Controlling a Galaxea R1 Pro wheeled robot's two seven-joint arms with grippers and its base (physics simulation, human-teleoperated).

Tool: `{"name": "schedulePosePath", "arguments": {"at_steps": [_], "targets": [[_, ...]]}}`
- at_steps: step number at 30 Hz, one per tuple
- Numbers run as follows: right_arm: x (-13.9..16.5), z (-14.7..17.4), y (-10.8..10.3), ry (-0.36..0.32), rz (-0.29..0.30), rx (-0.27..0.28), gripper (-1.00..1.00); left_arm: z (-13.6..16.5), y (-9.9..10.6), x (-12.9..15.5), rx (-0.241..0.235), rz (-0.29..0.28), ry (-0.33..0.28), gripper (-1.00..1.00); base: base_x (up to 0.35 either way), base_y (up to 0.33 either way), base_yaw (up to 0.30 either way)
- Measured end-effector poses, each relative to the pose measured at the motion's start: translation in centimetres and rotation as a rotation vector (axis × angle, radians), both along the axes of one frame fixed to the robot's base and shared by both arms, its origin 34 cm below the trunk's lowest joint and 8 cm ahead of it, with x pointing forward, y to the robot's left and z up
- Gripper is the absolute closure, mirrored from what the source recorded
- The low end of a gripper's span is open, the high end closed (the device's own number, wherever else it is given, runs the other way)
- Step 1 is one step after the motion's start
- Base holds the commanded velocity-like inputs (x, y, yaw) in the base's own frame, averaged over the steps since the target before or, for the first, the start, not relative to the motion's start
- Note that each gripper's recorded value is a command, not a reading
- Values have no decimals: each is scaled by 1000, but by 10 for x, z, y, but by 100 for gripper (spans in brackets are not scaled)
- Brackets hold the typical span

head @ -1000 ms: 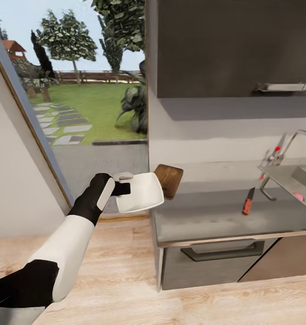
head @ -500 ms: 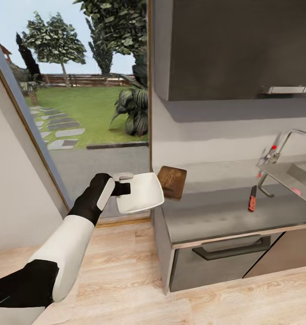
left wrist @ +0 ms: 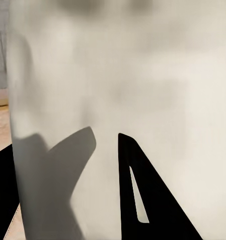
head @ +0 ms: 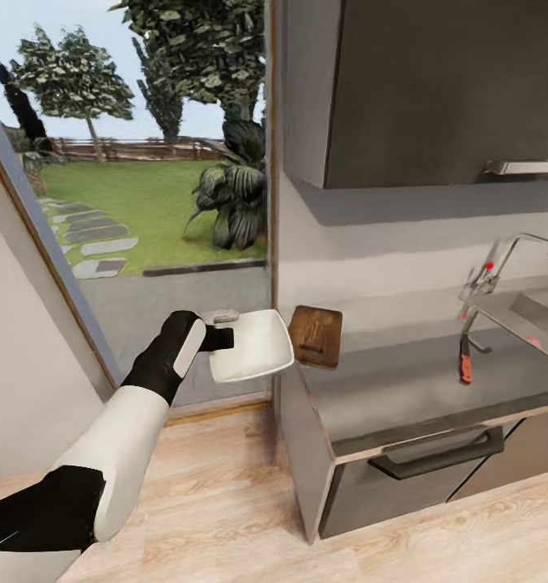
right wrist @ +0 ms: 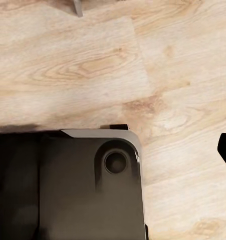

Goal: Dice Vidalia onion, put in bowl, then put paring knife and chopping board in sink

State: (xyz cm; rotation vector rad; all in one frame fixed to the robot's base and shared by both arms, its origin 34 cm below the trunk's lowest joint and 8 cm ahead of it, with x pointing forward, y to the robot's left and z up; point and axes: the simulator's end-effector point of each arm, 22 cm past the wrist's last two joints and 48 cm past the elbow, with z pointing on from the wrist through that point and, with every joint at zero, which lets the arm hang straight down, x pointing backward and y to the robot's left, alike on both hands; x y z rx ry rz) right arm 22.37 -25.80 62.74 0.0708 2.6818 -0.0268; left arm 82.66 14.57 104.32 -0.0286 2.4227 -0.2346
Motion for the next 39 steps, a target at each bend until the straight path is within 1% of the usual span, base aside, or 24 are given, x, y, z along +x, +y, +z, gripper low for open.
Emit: {"name": "schedulePosePath", "arguments": {"at_steps": [22,29,31,32,33,35,37,39], "targets": [[8,2,0,-22,0,0,-100,14,0,-2,3,0,-18,100,140,275,-125],[9,2,0,-23,5,-1,-100,15,1,-2,4,1,-19,100,14,79,-25],[12,3,-2,-26,3,-8,-100,15,2,-1,4,1,-20,100,-84,186,-3],[20,3,-12,-22,-14,-49,-100,15,4,-1,8,4,-19,100,-109,240,-1],[27,3,-15,-18,-12,-66,-100,14,4,-1,8,4,-19,100,-114,249,-1],[36,3,-16,-7,12,-84,-100,14,5,-1,8,5,-18,100,-116,255,0],[48,3,-13,9,69,-101,-100,14,5,-1,8,5,-17,100,-119,261,0],[62,6,-11,7,118,-119,-100,13,6,-2,10,6,-16,100,-120,263,0]]}}
